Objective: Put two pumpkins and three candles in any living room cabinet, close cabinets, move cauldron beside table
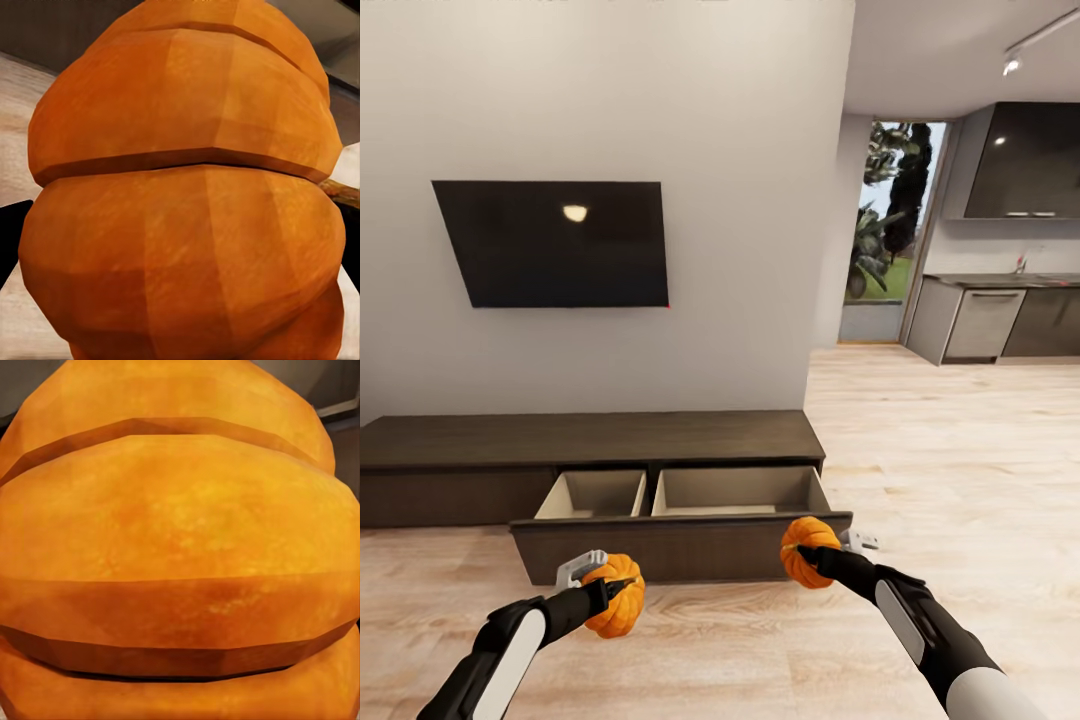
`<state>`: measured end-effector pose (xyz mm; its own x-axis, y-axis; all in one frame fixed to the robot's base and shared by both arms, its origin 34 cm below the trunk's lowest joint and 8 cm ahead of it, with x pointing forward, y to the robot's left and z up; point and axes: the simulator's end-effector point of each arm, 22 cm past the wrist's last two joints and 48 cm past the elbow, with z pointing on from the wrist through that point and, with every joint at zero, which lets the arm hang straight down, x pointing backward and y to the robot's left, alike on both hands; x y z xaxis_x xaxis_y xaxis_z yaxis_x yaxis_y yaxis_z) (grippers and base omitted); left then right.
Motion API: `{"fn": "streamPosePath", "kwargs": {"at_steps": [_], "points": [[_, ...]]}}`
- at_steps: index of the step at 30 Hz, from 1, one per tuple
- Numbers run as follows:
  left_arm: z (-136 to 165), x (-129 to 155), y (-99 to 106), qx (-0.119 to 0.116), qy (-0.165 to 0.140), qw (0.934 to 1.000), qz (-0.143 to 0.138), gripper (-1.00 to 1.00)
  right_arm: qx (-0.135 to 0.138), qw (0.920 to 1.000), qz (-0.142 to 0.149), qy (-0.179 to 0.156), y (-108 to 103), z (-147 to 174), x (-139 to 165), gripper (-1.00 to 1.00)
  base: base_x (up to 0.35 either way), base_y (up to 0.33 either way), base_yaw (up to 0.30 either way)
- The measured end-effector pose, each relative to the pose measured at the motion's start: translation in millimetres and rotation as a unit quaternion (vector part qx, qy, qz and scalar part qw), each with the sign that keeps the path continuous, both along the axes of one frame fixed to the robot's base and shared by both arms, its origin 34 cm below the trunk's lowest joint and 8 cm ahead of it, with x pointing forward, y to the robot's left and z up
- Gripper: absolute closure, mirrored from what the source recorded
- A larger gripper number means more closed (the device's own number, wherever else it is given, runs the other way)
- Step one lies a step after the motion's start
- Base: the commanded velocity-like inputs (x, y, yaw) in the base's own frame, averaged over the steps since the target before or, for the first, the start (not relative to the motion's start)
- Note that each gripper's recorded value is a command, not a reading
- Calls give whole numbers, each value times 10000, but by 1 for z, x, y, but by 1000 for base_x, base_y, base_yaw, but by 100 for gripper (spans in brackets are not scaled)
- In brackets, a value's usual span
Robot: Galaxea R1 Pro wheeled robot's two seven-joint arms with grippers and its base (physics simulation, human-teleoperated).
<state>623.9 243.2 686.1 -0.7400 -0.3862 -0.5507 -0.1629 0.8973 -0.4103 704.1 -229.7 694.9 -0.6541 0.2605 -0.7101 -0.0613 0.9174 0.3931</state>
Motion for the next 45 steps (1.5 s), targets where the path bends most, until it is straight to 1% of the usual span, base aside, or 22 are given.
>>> {"fn": "streamPosePath", "kwargs": {"at_steps": [10, 14, 17, 19, 20, 21, 23, 24, 25, 27, 29, 31, 34, 37, 42, 45], "points": [[17, 1, -2, -13, 12, 10000, -7, 100, 26, 10000, 2, -39, 0, 19, 2, 100, 0, 0, 0], [22, -1, -8, 3, 40, 9999, -92, 100, 15, 10000, 7, -41, 1, 26, 2, 100, 0, 0, 0], [32, 3, -12, -11, 21, 9999, -144, 100, 16, 10000, 29, -37, 4, 32, 3, 100, 0, 0, 0], [37, 5, -24, -71, 32, 9998, -182, 100, 18, 10000, 42, -40, 5, 37, 3, 100, 0, 0, 0], [37, 4, -30, -63, 93, 9998, -182, 100, 17, 10000, 48, -2, 5, 37, 2, 100, 0, 0, 0], [38, 4, -33, 7, 181, 9997, -152, 100, 22, 9999, 57, 93, 6, 35, 0, 100, 0, 0, 0], [48, 13, -34, 231, 314, 9992, -26, 100, 1, 9990, 66, 435, 6, 28, -10, 100, 0, 0, 0], [54, 19, -35, 327, 361, 9988, 42, 100, -51, 9979, 39, 637, 4, 23, -15, 100, 0, 0, 0], [61, 25, -36, 410, 387, 9984, 104, 100, -141, 9964, -16, 837, 0, 18, -20, 100, 0, 0, 0], [73, 33, -34, 551, 394, 9975, 195, 100, -372, 9928, -196, 1124, -10, 12, -26, 100, 0, 0, 0], [80, 36, -34, 579, 414, 9972, 228, 100, -540, 9893, -377, 1302, -12, 10, -29, 100, 0, 0, 0], [85, 37, -34, 600, 431, 9970, 233, 100, -688, 9865, -470, 1413, -10, 10, -32, 100, 0, 0, 0], [90, 35, -40, 573, 509, 9969, 154, 100, -771, 9838, -492, 1540, -6, 12, -35, 100, 0, 0, 0], [97, 33, -59, 436, 541, 9976, 62, 100, -801, 9830, -475, 1582, -4, 16, -37, 100, 0, 0, 0], [105, 32, -66, 431, 560, 9975, 21, 100, -810, 9828, -465, 1592, -2, 23, -37, 100, 0, 0, 0], [110, 32, -68, 420, 548, 9976, 9, 100, -792, 9843, -449, 1512, -1, 34, -33, 100, 0, 0, 0]]}}
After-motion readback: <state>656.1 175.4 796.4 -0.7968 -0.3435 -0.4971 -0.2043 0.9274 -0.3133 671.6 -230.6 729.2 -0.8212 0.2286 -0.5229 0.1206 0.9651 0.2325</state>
